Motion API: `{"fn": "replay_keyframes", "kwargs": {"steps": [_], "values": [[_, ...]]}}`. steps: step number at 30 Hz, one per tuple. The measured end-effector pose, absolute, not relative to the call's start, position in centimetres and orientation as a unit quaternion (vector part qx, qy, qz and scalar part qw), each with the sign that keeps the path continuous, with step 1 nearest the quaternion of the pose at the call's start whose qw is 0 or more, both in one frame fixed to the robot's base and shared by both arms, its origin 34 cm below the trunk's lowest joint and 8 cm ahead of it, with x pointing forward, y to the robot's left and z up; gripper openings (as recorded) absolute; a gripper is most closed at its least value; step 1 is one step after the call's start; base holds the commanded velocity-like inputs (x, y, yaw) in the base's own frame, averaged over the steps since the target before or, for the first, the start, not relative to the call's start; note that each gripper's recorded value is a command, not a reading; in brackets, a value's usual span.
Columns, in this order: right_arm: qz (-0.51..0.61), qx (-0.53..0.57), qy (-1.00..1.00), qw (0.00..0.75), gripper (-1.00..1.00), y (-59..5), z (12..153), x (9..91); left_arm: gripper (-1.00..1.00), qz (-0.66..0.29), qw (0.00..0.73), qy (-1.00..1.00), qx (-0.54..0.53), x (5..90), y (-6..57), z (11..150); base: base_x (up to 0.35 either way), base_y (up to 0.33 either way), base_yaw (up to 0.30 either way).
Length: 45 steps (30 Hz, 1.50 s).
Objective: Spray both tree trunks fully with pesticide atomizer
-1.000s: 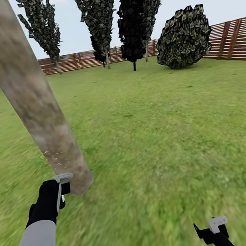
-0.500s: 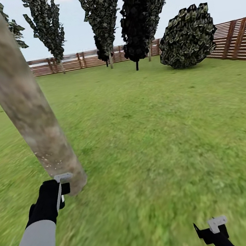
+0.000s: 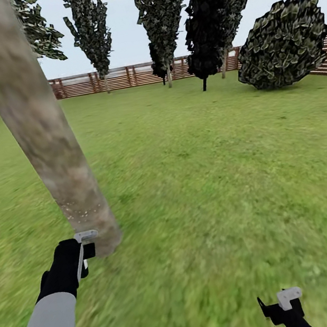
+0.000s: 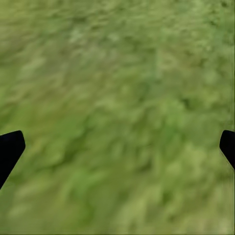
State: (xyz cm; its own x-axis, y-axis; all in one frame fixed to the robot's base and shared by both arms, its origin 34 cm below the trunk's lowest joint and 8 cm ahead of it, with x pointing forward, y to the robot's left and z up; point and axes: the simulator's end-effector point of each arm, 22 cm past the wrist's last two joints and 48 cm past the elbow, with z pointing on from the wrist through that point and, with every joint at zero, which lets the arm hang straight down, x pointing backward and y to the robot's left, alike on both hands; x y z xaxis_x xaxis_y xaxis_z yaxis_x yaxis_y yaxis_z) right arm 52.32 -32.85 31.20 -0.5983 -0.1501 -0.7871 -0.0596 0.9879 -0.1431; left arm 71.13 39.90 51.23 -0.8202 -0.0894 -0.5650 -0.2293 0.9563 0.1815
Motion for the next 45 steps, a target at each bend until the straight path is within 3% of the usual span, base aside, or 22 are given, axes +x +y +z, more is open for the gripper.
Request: {"fn": "replay_keyframes", "kwargs": {"steps": [10, 24, 31, 35, 40, 45], "values": [[-0.051, -0.059, 0.892, 0.444, 1.00, -32.8, 31.2, 52.3, -1.00, 0.122, 0.288, 0.946, -0.082, 71.2, 39.8, 51.2, 0.151, -0.236, 0.028], [-0.051, -0.059, 0.892, 0.444, 1.00, -32.9, 31.2, 52.3, -1.00, 0.120, 0.286, 0.947, -0.084, 71.1, 39.8, 51.0, 0.049, -0.269, 0.264], [-0.052, -0.058, 0.892, 0.445, 1.00, -33.0, 31.2, 52.4, -1.00, 0.118, 0.318, 0.937, -0.078, 72.8, 39.3, 52.6, 0.029, -0.034, 0.278], [-0.052, -0.058, 0.892, 0.445, 1.00, -33.0, 31.2, 52.4, -1.00, 0.083, 0.347, 0.932, -0.061, 76.2, 33.7, 55.5, 0.000, 0.000, 0.244], [-0.053, -0.058, 0.892, 0.446, 1.00, -33.1, 31.3, 52.4, -1.00, 0.103, 0.366, 0.923, -0.062, 78.0, 36.1, 58.6, 0.000, 0.000, 0.032], [-0.053, -0.058, 0.892, 0.446, 1.00, -33.1, 31.3, 52.4, -1.00, 0.073, 0.381, 0.920, -0.045, 79.9, 31.3, 60.4, 0.000, 0.000, 0.000]]}}
